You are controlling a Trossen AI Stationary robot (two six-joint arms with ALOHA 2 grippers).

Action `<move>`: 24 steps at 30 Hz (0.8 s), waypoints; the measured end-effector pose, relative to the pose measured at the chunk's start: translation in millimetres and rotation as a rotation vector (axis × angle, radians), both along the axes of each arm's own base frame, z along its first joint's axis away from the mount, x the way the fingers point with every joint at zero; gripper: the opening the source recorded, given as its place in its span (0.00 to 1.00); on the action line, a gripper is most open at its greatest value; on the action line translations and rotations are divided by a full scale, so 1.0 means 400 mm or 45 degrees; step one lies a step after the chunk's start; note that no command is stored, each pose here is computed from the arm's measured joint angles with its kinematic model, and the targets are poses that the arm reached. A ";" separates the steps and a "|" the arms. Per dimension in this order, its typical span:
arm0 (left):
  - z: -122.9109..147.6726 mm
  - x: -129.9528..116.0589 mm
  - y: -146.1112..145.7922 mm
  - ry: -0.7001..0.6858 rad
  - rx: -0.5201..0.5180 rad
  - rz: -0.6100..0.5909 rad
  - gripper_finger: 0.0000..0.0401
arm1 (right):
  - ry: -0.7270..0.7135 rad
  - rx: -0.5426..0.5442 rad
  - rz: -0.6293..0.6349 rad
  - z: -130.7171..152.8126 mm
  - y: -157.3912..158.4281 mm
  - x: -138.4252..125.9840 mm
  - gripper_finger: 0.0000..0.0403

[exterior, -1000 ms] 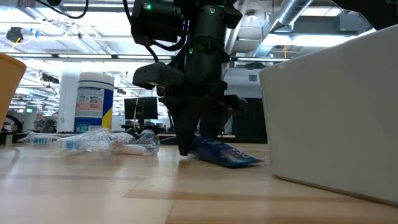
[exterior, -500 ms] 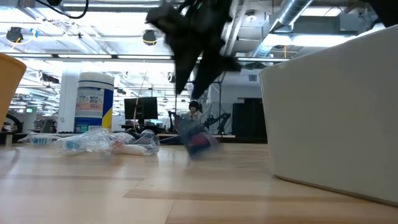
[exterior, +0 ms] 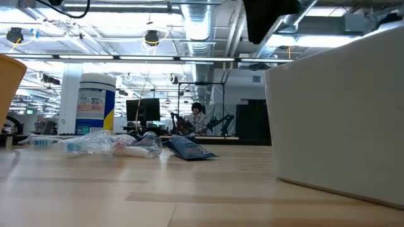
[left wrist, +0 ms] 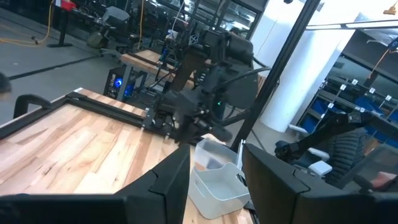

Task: Pick & Place Travel size toiletries
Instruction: Put the blue shave cream into the transparent bin

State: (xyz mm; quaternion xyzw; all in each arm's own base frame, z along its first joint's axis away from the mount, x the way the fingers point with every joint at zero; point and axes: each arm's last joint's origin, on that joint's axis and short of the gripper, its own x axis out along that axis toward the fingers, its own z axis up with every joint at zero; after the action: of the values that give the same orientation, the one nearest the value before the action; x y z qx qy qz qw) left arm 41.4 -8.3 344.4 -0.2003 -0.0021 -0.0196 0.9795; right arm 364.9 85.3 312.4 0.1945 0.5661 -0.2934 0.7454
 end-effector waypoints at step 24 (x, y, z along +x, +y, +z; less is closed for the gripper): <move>0.000 0.000 0.000 -0.002 -0.004 0.000 0.36 | -0.120 0.207 -0.055 -0.344 -0.115 0.265 0.71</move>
State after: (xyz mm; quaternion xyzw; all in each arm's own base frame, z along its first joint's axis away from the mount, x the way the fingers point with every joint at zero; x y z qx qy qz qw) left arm 41.4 -8.3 344.5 -0.2020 -0.0027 -0.0197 0.9792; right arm 470.9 39.2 174.8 0.2800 0.5479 -0.2530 0.7466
